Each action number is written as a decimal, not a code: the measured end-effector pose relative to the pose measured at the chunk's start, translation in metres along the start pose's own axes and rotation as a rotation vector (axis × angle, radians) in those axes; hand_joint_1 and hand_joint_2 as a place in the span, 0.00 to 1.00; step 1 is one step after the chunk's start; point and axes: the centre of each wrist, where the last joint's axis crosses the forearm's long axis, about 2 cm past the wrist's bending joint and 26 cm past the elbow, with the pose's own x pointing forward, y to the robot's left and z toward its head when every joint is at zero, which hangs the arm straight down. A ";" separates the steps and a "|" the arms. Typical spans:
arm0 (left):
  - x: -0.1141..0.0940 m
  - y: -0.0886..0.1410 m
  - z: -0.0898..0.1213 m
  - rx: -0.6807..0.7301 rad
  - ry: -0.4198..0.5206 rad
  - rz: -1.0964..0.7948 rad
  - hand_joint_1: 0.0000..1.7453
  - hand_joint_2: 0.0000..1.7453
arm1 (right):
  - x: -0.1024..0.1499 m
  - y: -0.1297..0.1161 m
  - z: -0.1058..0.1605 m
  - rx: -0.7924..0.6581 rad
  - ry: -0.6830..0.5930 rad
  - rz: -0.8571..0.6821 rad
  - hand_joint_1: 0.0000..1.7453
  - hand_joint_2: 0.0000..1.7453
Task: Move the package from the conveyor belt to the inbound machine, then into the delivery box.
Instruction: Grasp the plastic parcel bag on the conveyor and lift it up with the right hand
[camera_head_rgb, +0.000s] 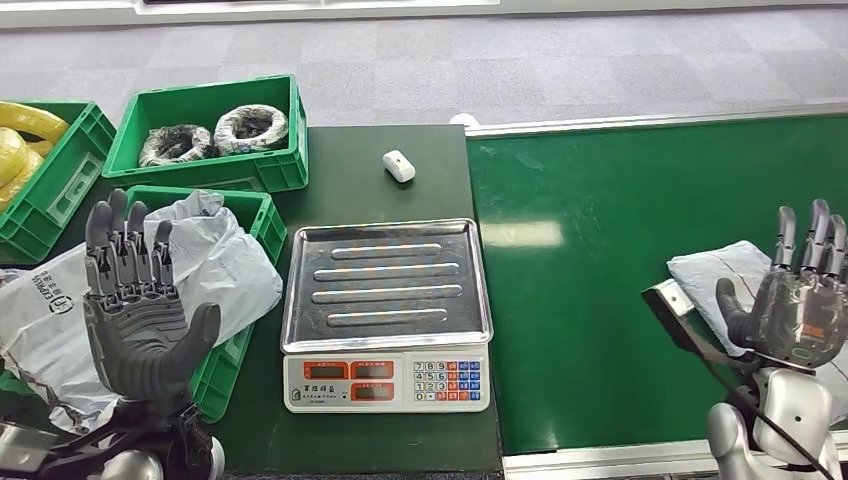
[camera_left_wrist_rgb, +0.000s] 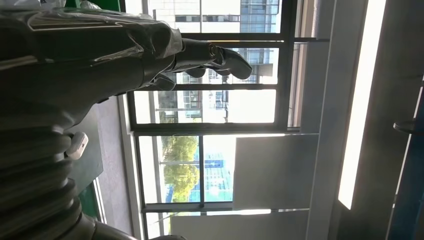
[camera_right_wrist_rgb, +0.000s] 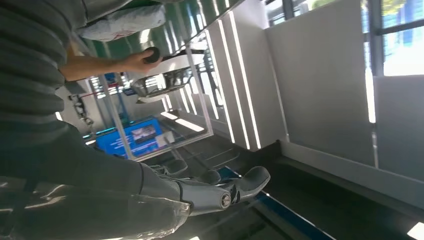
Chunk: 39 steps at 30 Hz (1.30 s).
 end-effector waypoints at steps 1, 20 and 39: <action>0.000 0.001 0.000 0.003 0.000 -0.002 0.00 1.00 | -0.013 0.004 -0.003 0.013 0.022 0.033 0.00 1.00; 0.000 0.006 0.011 0.013 0.029 -0.026 0.00 1.00 | -0.124 0.040 -0.003 0.256 0.404 0.372 0.00 1.00; 0.001 0.017 0.024 -0.005 0.040 -0.083 0.00 1.00 | -0.159 0.054 -0.010 1.097 0.490 0.023 0.00 1.00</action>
